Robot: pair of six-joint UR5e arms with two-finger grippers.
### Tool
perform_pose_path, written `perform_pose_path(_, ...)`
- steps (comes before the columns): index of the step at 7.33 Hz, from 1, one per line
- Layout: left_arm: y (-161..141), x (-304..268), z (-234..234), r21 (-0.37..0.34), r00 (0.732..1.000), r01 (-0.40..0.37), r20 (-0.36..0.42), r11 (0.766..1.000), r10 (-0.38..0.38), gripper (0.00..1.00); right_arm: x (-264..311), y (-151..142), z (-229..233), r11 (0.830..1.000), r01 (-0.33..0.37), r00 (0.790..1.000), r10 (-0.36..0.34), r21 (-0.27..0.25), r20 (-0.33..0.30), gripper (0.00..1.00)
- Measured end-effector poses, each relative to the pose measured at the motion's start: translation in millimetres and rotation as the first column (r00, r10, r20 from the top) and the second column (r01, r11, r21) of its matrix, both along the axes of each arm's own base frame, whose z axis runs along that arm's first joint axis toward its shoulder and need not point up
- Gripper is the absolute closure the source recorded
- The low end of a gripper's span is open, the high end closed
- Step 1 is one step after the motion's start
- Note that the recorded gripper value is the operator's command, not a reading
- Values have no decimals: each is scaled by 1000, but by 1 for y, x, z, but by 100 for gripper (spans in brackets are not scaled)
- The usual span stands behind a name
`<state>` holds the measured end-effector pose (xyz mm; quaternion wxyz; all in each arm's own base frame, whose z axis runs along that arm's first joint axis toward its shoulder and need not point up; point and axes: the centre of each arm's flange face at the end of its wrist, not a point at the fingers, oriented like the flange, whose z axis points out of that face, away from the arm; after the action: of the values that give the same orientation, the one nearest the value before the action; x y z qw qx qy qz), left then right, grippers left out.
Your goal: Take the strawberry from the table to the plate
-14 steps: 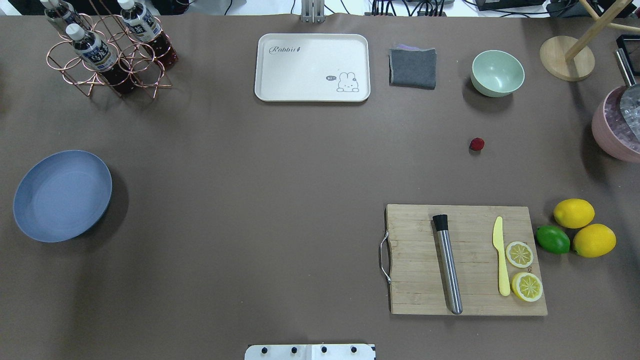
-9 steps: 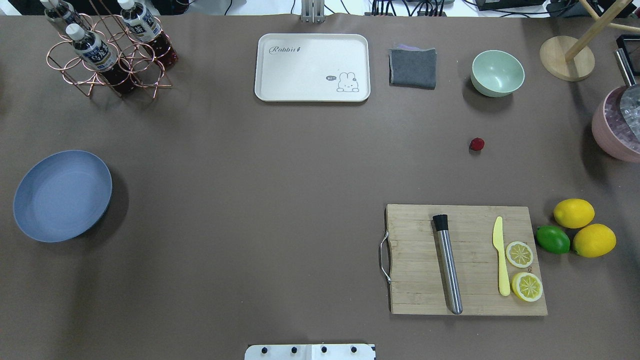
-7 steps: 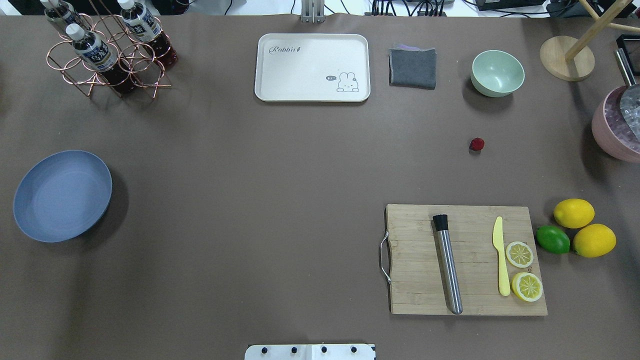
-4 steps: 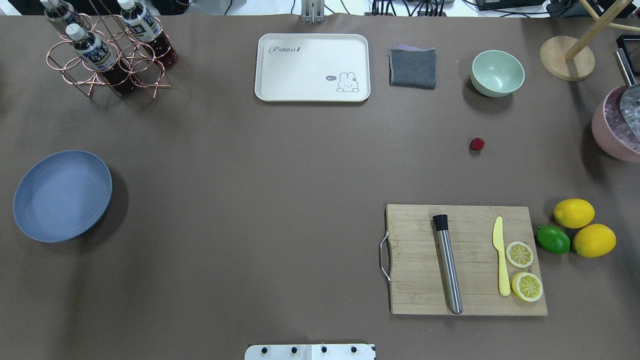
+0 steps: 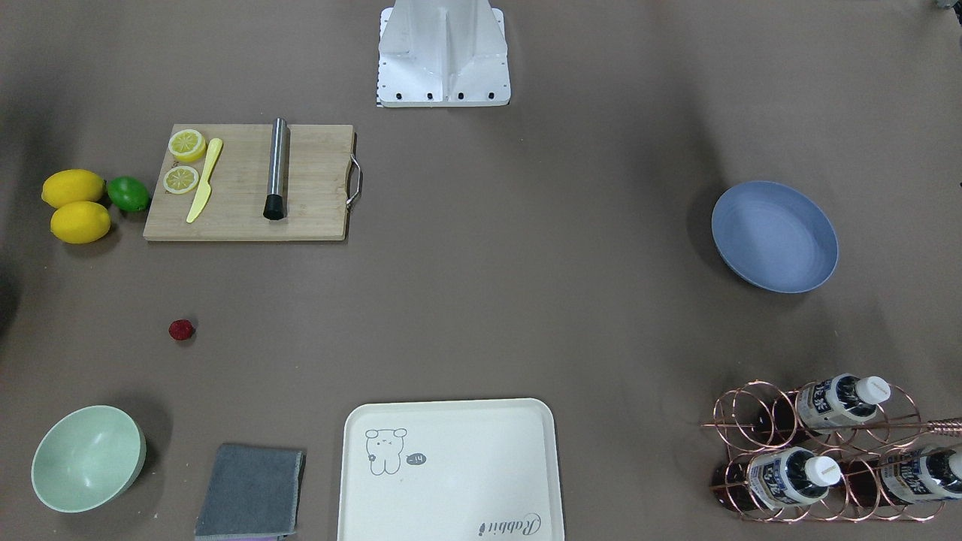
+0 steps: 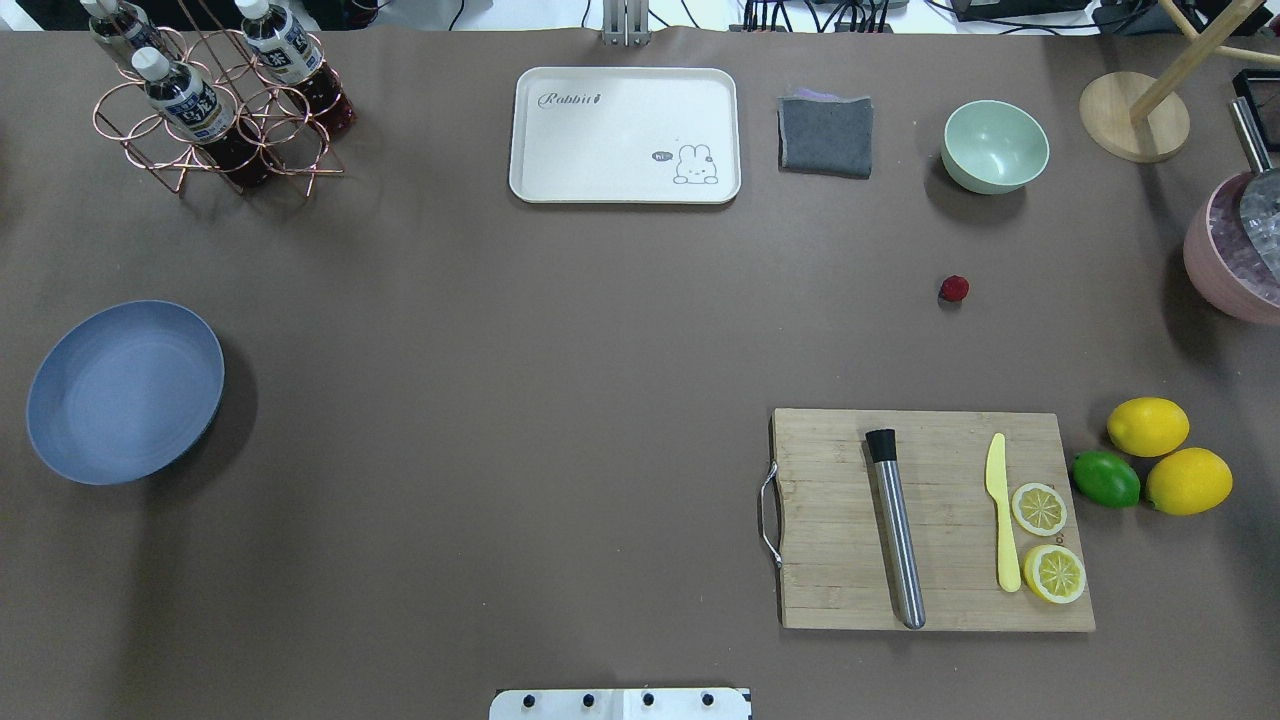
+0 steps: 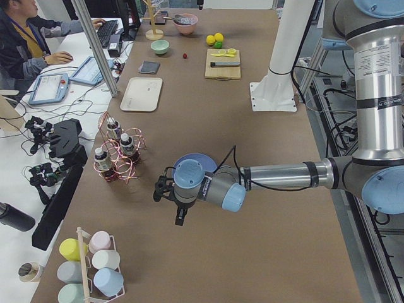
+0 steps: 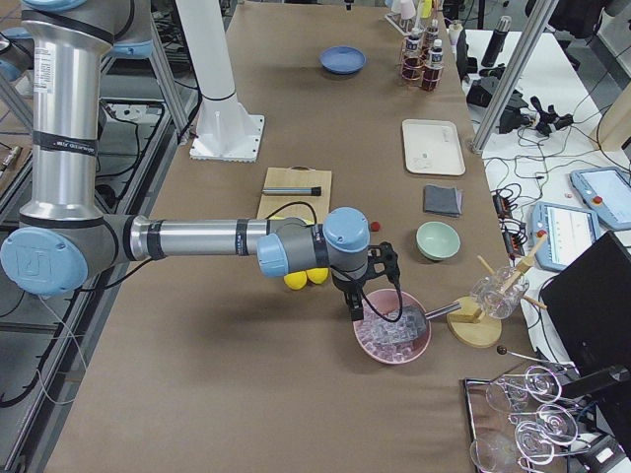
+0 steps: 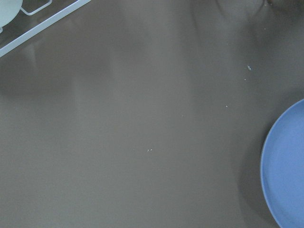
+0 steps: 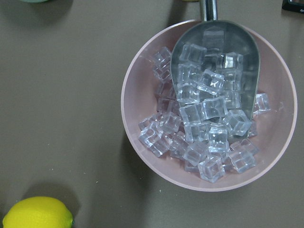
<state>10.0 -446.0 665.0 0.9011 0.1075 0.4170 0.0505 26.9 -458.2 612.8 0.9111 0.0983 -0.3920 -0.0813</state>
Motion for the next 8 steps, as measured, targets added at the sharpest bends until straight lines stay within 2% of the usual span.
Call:
perform_pose_path(3,5,87,1,2,1000,-24,-15,1000,24,9,-9,1,2,1000,20,1000,-20,0,2,0)
perform_pose_path(4,8,111,5,13,1000,-24,-20,1000,24,19,-13,1,2,1000,27,1000,-27,0,-1,1)
perform_pose_path(5,6,131,12,25,999,-24,-26,999,24,37,-14,1,3,1000,30,1000,-30,-1,-3,1)
perform_pose_path(6,1,143,15,34,999,-24,-34,999,26,75,-15,1,4,1000,31,1000,-31,-3,-5,1)
perform_pose_path(7,-3,150,14,40,999,-25,-42,999,27,100,-15,1,4,1000,31,1000,-31,-4,-4,1)
perform_pose_path(8,-5,153,10,37,998,-30,-56,999,32,100,-16,1,4,1000,31,1000,-31,-5,-3,1)
